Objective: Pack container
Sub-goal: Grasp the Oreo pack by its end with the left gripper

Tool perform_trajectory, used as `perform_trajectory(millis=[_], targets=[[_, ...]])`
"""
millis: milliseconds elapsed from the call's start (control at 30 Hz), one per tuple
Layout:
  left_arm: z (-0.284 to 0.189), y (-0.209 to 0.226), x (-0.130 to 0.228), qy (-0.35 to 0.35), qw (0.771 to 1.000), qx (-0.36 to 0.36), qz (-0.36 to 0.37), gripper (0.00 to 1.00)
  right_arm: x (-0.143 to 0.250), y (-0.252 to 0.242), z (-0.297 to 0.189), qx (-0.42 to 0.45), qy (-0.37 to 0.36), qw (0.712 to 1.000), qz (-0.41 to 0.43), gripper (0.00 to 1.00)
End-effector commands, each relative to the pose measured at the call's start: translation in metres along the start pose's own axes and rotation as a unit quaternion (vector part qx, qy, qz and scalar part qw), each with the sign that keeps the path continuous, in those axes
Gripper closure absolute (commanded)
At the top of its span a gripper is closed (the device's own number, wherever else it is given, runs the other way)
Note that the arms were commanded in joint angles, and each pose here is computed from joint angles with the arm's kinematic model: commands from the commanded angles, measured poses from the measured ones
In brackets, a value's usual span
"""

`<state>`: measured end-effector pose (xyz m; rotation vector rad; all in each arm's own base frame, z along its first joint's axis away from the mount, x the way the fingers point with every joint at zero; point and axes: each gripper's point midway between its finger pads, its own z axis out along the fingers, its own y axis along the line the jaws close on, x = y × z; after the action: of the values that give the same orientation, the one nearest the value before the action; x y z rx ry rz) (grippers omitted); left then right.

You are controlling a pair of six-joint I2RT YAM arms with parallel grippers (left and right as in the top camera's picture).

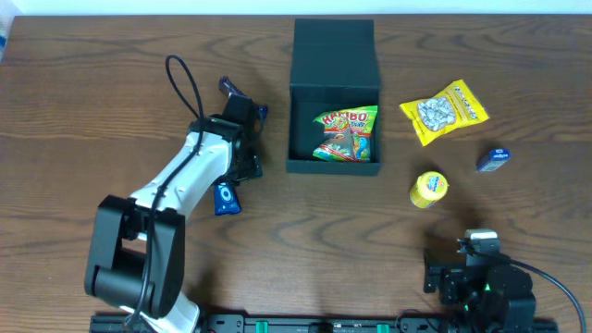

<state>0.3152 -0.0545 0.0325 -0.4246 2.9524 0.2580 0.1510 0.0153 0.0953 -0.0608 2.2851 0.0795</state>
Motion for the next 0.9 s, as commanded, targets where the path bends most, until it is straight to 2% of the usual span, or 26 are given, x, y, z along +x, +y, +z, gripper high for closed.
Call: perform_trajectory(millis=[0,567,633,733,867], targets=[[0.013,0.005,0.007,0.012,1.000,-0.008,0.001,0.05,0.002,-0.001,0.000,0.003,0.003,1.000,-0.003,0.01],[0.024,0.004,0.013,0.014,1.000,0.006,-0.006,0.04,0.002,-0.001,0.000,0.003,0.003,1.000,-0.003,0.01],[0.024,0.004,0.013,0.014,1.000,0.006,-0.006,0.00,0.002,-0.001,0.000,0.003,0.003,1.000,-0.003,0.01],[0.025,0.004,0.013,0.015,1.000,0.005,-0.006,0.13,0.002,-0.001,0.000,0.003,0.003,1.000,-0.003,0.01],[0.028,0.005,0.016,0.016,1.000,0.005,-0.005,0.23,0.002,-0.001,0.000,0.003,0.003,1.000,-0.003,0.01]])
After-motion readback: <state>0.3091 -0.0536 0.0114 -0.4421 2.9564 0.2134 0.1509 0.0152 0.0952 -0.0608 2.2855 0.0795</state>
